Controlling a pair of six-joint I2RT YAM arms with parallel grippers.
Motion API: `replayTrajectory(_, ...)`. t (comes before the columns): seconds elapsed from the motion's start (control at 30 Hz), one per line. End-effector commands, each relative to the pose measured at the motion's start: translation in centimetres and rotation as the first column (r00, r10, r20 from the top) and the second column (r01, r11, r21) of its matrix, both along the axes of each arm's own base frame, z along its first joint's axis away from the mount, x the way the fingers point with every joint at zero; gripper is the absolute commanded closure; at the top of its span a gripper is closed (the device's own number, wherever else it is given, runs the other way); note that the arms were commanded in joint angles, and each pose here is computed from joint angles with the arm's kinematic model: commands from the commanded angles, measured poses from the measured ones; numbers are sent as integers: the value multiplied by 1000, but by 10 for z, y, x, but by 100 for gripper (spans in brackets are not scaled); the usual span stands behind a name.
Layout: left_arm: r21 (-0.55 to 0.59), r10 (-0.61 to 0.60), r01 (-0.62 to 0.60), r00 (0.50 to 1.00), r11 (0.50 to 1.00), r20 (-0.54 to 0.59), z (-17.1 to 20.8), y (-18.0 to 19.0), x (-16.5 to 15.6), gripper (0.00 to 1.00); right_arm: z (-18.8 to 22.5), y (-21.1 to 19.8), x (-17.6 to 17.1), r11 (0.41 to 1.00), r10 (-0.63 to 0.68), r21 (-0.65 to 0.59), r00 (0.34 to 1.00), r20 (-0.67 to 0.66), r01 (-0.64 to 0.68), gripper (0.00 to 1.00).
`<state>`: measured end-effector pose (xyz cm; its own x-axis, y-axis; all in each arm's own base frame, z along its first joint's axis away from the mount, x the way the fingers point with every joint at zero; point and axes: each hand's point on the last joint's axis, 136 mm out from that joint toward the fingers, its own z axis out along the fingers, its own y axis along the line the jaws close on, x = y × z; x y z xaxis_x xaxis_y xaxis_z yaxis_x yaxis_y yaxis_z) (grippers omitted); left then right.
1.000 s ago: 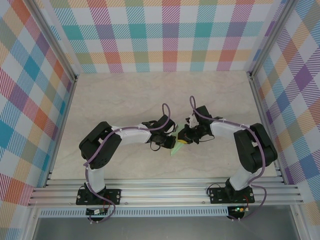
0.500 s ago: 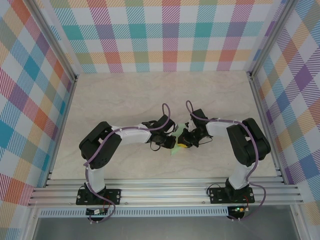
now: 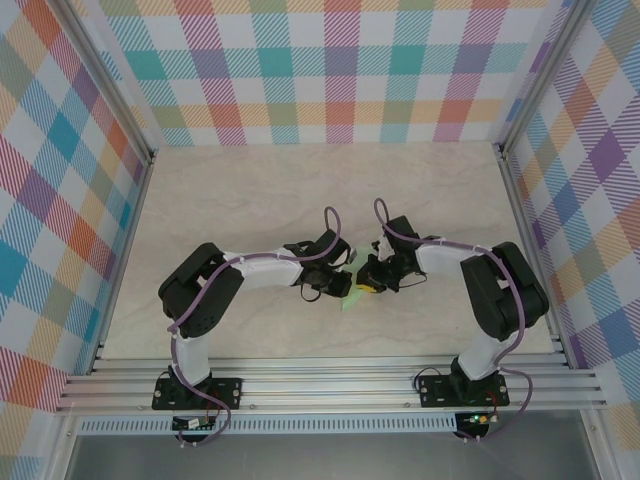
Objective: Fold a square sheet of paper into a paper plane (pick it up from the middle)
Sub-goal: Third fold the triangle at the center of the table.
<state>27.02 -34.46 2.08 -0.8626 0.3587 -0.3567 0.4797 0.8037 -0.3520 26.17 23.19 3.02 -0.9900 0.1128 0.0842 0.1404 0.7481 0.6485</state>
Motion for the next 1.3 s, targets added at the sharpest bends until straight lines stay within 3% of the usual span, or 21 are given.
replayTrajectory(0.0, 34, -10, 12, 999, 999, -35, -17, 9, -4, 89, 7, -1, 12, 1000, -12, 12, 999, 33, 11, 88)
replayTrajectory(0.3, 33, -14, 16, 999, 999, -36, -16, 8, -4, 89, -37, -28, 8, 993, -72, -98, 997, -32, 69, 90)
replayTrajectory(0.6, 37, -16, 17, 999, 999, -34, -14, 9, -3, 89, 8, -21, 28, 996, -85, 20, 995, 55, 84, 89)
replayTrajectory(0.83, 34, -17, 18, 999, 999, -35, -13, 8, -3, 89, -10, -26, 30, 994, -104, 18, 995, 11, 103, 89)
replayTrajectory(1.07, 35, -18, 19, 999, 999, -36, -13, 8, -3, 89, -42, -47, 21, 985, -132, -116, 991, -24, 128, 90)
replayTrajectory(1.27, 27, -15, 16, 999, 1000, -36, -10, 6, -3, 89, -28, -56, 32, 980, -127, -152, 991, 38, 131, 89)
